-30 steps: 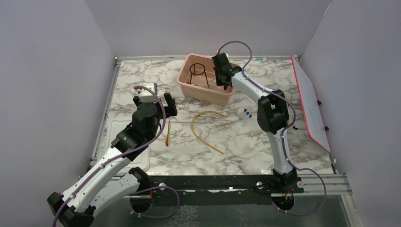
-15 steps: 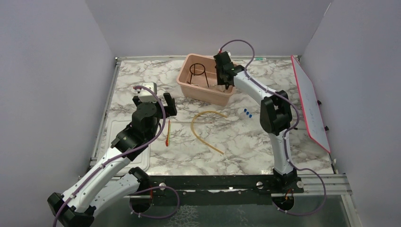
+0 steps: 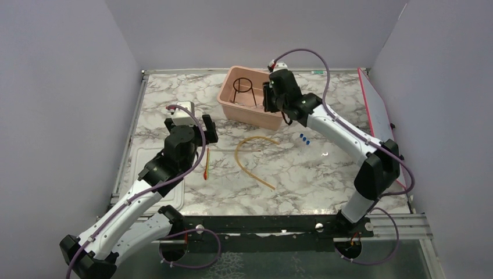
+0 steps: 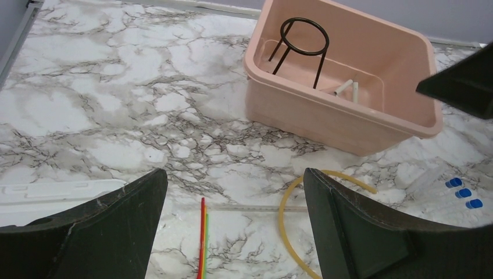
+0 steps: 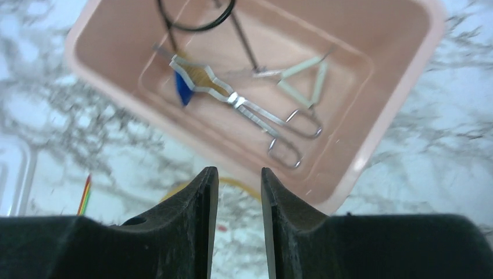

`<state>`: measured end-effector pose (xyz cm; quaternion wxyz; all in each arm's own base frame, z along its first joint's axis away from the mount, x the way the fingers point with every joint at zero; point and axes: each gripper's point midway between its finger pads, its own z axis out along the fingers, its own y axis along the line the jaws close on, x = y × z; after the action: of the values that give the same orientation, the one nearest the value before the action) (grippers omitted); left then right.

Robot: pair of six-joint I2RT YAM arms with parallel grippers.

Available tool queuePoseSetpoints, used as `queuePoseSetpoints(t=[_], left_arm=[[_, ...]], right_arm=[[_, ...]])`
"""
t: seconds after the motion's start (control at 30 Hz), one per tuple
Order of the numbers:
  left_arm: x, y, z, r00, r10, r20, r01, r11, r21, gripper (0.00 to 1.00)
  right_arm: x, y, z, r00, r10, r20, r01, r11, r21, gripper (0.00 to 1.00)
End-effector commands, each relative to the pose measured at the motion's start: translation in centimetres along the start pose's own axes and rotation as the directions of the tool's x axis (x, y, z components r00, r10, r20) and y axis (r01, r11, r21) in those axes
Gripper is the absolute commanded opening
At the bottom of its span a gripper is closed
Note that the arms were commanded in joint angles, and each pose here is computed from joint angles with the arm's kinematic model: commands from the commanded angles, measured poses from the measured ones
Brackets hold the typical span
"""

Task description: Organize the chemistry lab equipment

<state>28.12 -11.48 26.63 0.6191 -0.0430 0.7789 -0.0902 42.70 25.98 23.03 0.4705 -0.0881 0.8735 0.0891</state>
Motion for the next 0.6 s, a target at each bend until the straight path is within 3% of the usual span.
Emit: queuePoseSetpoints(t=[0.0,0.17,0.3,0.57], left_arm=[[-0.5,0.8,-0.3,0.999,-0.023,0.036,0.023,0.999,-0.022,0.90],[-0.8,2.1,-0.5,0.997,-0.048,0.060,0.054,0.994,-0.097,0.89],[-1.7,4.1,-1.3,0.990,-0.083,0.113,0.103,0.978,-0.182,0.89],[-3.2,7.2,-3.8,0.961,-0.144,0.237,0.205,0.945,-0.257,0.89]], right_arm=[[3.3,4.2,-3.4,0.999,0.022,-0.025,-0.025,0.992,-0.121,0.37],[9.9,9.2,-4.8,0.992,-0.033,-0.124,0.000,0.966,-0.257,0.38],[14.3,12.1,-3.2,0.968,-0.162,-0.189,0.094,0.941,-0.326,0.38],[16.7,16.9,1.7,0.879,-0.446,-0.167,0.323,0.817,-0.478,0.39]])
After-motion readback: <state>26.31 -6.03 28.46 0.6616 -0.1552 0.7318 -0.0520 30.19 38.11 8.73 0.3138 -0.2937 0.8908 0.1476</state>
